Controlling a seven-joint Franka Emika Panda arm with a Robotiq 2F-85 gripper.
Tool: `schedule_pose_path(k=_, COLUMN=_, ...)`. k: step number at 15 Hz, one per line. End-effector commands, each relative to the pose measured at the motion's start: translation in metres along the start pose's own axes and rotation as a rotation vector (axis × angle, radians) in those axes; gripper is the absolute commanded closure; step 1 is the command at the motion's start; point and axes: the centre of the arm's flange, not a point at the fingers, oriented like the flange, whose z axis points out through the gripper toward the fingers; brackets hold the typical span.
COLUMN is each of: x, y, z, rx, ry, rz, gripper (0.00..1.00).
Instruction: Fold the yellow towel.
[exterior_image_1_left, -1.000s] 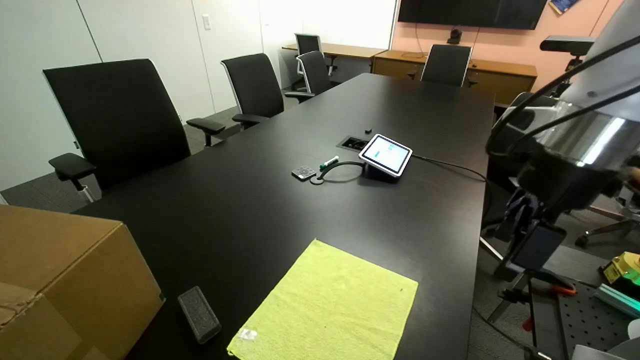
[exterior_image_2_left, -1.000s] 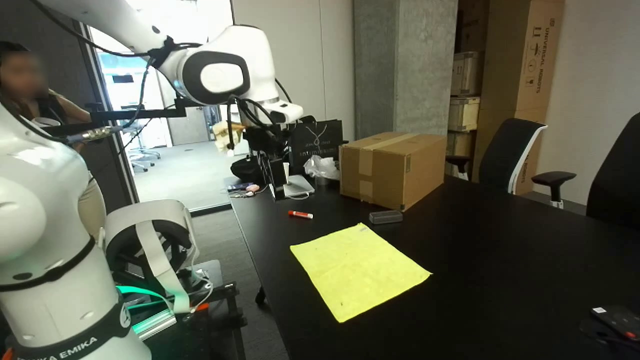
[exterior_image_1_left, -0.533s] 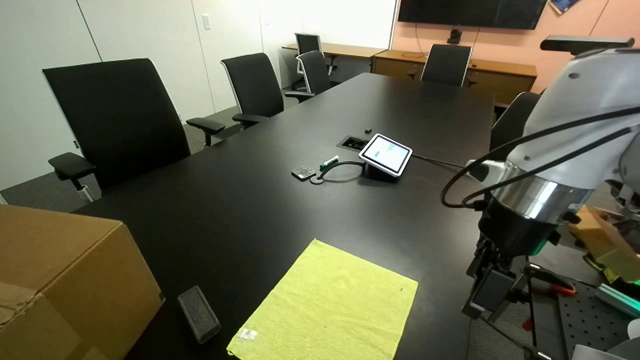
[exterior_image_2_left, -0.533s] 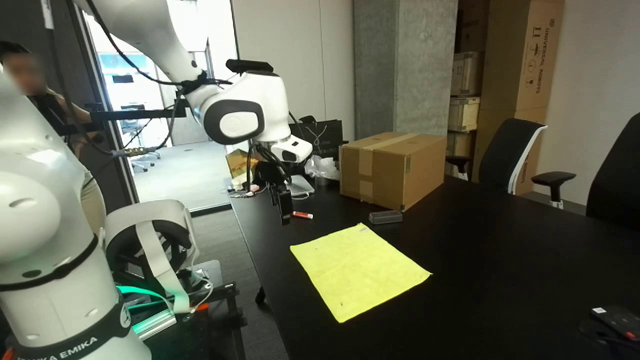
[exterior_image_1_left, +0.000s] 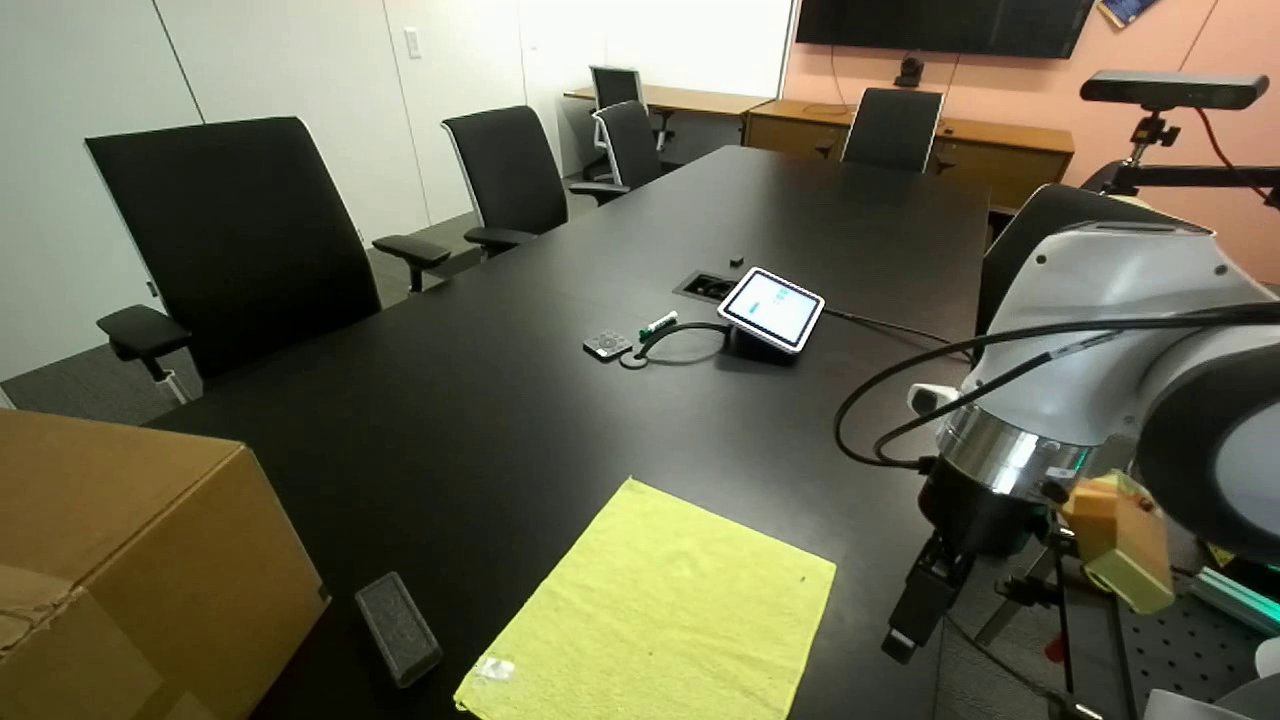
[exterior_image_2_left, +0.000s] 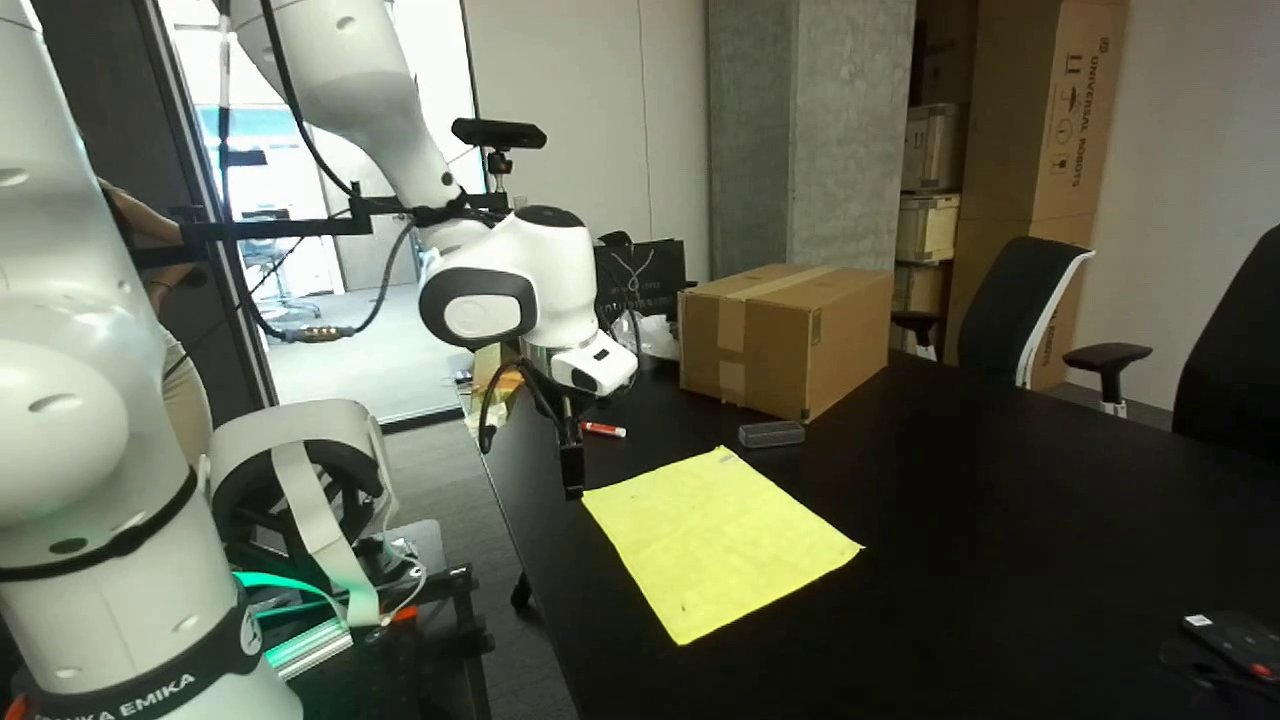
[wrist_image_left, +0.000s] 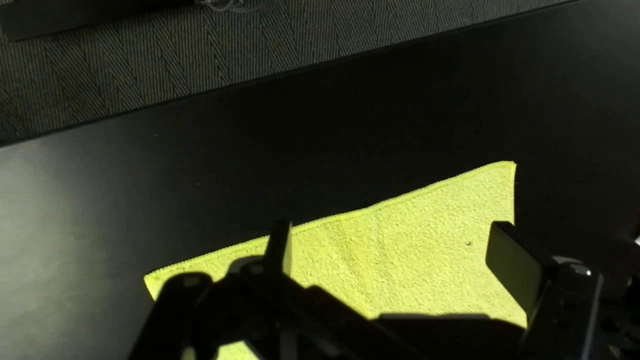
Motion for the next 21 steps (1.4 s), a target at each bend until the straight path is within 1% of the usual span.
schedule_pose_path(k=1, x=0.012, y=0.005, z=0.037, rx=-0.032, ry=0.029, rz=0.052, gripper=0.00)
schedule_pose_path(k=6, x=0.013, y=0.009, z=0.073, rx=-0.132, ry=0.041, rz=0.095, gripper=0.00)
schedule_pose_path(k=9, x=0.017, y=0.014, z=0.093, rx=-0.195, ry=0.064, rz=0.115, gripper=0.00)
schedule_pose_path(k=12, x=0.026, y=0.022, z=0.099, rx=-0.242, ry=0.089, rz=0.142, gripper=0.00)
schedule_pose_path(k=18, x=0.056, y=0.016, z=0.091, rx=-0.245, ry=0.160, rz=0.204, gripper=0.00)
schedule_pose_path(k=21, x=0.068, y=0.022, z=0.090, rx=-0.236, ry=0.164, rz=0.239, gripper=0.00)
